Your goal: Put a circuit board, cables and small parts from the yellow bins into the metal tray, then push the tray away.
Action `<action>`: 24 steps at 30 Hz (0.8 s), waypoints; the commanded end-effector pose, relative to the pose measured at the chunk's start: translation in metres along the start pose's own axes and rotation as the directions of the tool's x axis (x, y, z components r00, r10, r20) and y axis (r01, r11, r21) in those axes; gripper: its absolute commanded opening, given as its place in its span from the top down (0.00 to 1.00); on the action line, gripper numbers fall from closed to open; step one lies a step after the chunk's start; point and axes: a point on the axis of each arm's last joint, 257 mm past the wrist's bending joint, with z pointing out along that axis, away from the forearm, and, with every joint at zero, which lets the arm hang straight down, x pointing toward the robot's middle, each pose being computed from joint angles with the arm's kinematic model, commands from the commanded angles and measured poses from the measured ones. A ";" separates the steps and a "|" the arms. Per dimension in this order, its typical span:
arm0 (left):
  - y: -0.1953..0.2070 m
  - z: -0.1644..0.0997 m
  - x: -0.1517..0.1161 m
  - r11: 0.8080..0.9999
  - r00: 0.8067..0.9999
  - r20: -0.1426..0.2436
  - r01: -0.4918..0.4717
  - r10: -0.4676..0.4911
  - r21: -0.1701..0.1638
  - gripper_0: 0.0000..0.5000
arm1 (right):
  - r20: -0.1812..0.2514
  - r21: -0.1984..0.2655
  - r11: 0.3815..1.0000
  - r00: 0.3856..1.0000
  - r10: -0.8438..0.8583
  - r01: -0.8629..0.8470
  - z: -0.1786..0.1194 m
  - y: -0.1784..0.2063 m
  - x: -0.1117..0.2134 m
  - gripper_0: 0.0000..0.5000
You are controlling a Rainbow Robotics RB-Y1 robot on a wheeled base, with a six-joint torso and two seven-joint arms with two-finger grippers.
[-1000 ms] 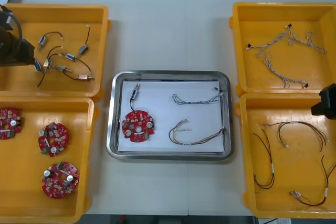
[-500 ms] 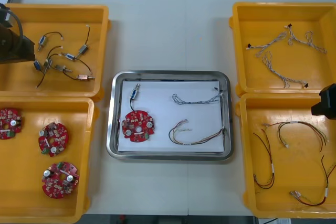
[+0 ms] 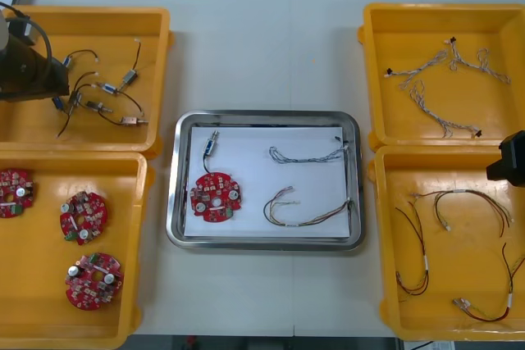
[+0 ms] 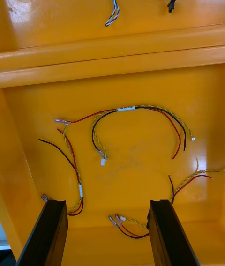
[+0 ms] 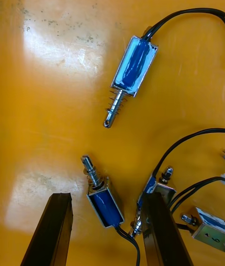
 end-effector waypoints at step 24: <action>-0.005 -0.004 -0.023 0.999 0.999 0.041 0.032 -0.033 0.022 0.19 | 0.036 0.035 0.999 0.999 0.018 -0.020 -0.015 -0.012 -0.006 0.00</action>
